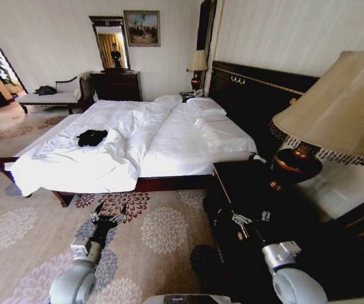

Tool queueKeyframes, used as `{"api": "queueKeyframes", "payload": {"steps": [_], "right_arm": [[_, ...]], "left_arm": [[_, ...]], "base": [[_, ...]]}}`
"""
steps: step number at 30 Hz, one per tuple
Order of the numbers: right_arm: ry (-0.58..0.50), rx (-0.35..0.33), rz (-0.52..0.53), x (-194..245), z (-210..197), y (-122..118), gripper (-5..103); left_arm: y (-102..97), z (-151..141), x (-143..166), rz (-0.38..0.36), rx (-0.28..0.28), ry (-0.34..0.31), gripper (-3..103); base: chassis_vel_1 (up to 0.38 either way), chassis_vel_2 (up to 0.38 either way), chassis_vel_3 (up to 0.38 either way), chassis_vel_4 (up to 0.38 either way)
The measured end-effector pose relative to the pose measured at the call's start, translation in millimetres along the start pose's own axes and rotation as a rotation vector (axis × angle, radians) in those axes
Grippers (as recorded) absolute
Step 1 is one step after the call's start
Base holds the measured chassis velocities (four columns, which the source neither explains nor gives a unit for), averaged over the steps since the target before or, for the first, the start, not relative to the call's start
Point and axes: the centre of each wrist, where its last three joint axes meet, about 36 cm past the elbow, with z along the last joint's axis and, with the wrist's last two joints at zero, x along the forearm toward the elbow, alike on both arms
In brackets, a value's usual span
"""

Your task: Fold the clothes on the bed.

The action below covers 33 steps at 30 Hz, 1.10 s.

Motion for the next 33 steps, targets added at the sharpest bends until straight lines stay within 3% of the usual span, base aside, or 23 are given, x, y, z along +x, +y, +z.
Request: {"api": "queueKeyframes", "payload": {"steps": [20, 33], "right_arm": [[0.015, -0.016, 0.012, -4, 7, 1, 100], [0.021, -0.027, 0.034, -2, 8, -1, 100]], "left_arm": [[-0.7, 0, -8, 0.001, 0.004, -0.007, 100], [-14.4, 3, -8, 0.035, 0.009, 0.011, 100]], "base": [[-0.073, 0.078, 0.079, -0.080], [-0.088, 0.091, 0.089, -0.095]]}}
